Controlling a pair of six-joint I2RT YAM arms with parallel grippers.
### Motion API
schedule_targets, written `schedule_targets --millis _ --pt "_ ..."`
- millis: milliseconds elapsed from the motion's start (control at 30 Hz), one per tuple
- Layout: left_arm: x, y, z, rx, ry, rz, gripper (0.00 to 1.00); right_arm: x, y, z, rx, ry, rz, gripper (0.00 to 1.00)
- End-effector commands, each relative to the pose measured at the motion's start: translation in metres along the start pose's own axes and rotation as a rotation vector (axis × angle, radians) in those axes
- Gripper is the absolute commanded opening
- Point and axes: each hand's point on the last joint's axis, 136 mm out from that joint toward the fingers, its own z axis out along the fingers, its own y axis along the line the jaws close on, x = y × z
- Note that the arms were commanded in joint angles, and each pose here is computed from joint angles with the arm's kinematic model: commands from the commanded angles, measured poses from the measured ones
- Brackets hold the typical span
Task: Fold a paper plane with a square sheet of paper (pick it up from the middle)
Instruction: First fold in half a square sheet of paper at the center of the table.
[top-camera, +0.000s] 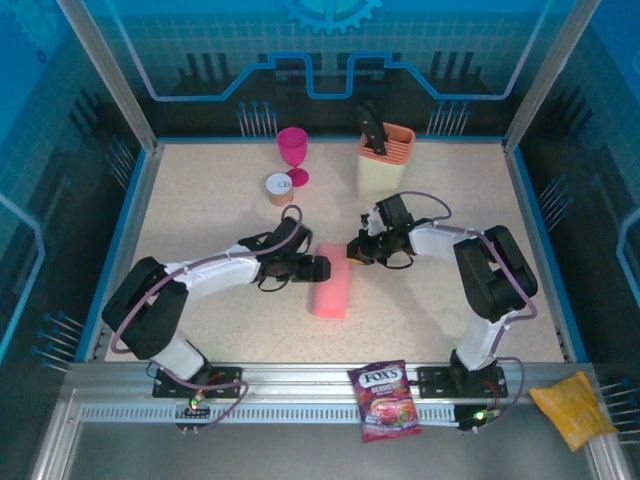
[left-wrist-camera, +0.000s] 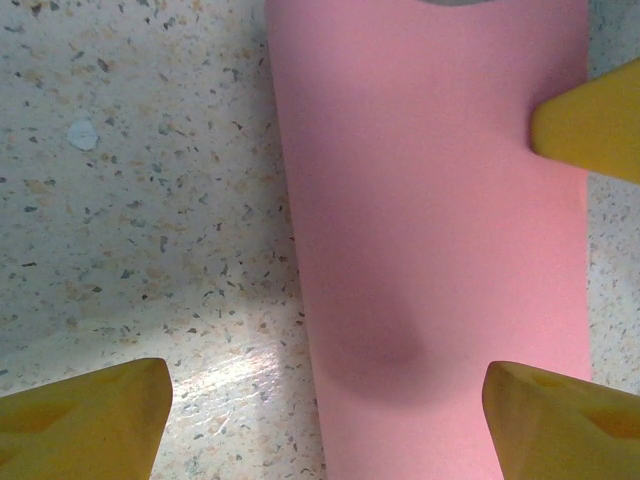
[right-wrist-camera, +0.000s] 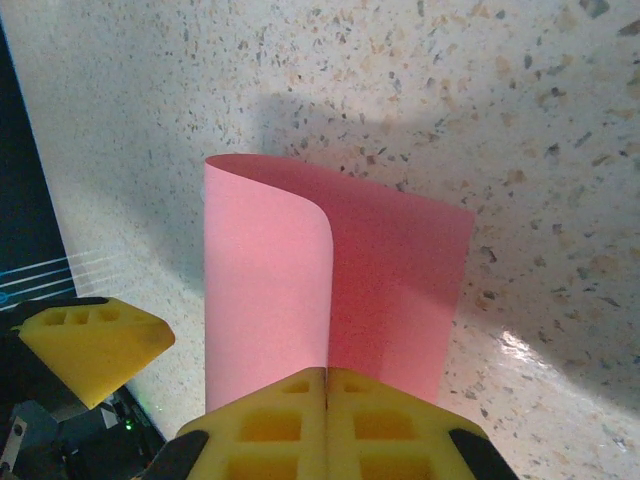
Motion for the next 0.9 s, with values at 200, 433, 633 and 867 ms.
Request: schedule_targets --millis 200,433,633,867 --pt "0.004 -0.001 0.007 0.003 0.043 0.030 0.83 -0.004 -0.001 0.003 -0.006 0.016 0.013 0.00" --pt "0.007 0.007 0.010 -0.026 0.046 0.028 0.83 -0.007 0.006 0.000 -0.015 0.014 0.007 0.15" --pt "0.009 0.011 0.011 -0.042 0.045 0.019 0.82 -0.017 0.019 -0.016 -0.011 -0.017 -0.028 0.47" --pt "0.010 0.015 0.011 -0.056 0.044 0.013 0.82 -0.020 0.019 -0.045 0.056 -0.081 -0.048 0.60"
